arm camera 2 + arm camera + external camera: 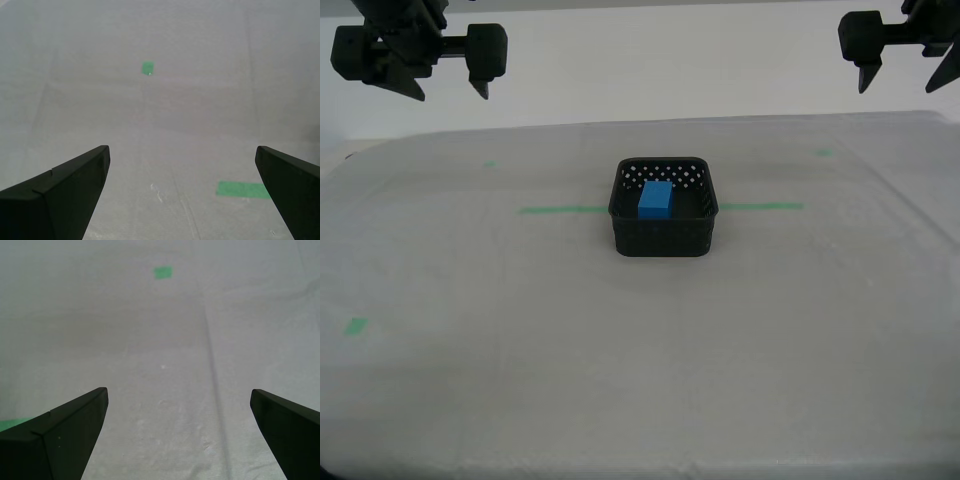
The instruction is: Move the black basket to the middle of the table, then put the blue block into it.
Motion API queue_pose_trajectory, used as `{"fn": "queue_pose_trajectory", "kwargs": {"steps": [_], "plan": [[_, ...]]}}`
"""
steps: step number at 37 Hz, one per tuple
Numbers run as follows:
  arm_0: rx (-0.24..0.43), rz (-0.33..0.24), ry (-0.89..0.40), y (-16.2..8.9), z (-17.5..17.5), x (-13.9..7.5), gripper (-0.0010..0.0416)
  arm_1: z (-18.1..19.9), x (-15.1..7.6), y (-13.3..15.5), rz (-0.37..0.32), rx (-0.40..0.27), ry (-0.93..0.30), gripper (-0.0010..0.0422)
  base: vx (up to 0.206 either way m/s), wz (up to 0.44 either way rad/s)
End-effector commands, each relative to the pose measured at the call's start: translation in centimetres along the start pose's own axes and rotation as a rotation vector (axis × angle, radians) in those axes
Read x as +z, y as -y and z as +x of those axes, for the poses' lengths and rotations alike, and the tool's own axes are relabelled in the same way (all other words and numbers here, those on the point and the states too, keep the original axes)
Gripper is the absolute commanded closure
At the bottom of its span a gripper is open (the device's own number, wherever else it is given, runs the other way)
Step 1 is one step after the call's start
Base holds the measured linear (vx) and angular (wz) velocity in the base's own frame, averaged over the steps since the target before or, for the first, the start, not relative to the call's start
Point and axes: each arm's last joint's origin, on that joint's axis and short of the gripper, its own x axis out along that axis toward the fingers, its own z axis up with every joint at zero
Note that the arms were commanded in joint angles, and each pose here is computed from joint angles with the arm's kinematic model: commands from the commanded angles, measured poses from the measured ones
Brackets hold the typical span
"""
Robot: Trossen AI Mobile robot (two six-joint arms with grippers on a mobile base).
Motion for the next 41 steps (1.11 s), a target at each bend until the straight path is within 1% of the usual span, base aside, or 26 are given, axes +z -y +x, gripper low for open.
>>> {"fn": "queue_pose_trajectory", "kwargs": {"steps": [1,41], "plan": [[0.0,-0.001,0.001,-0.02,-0.01,0.02,0.0007,-0.03,0.05,0.0,0.002,0.002,0.003,0.0012,0.0,0.0],[0.0,-0.001,0.001,-0.02,-0.01,0.02,0.0007,-0.03,0.05,0.0,0.002,0.002,0.003,0.0012,0.0,0.0]]}}
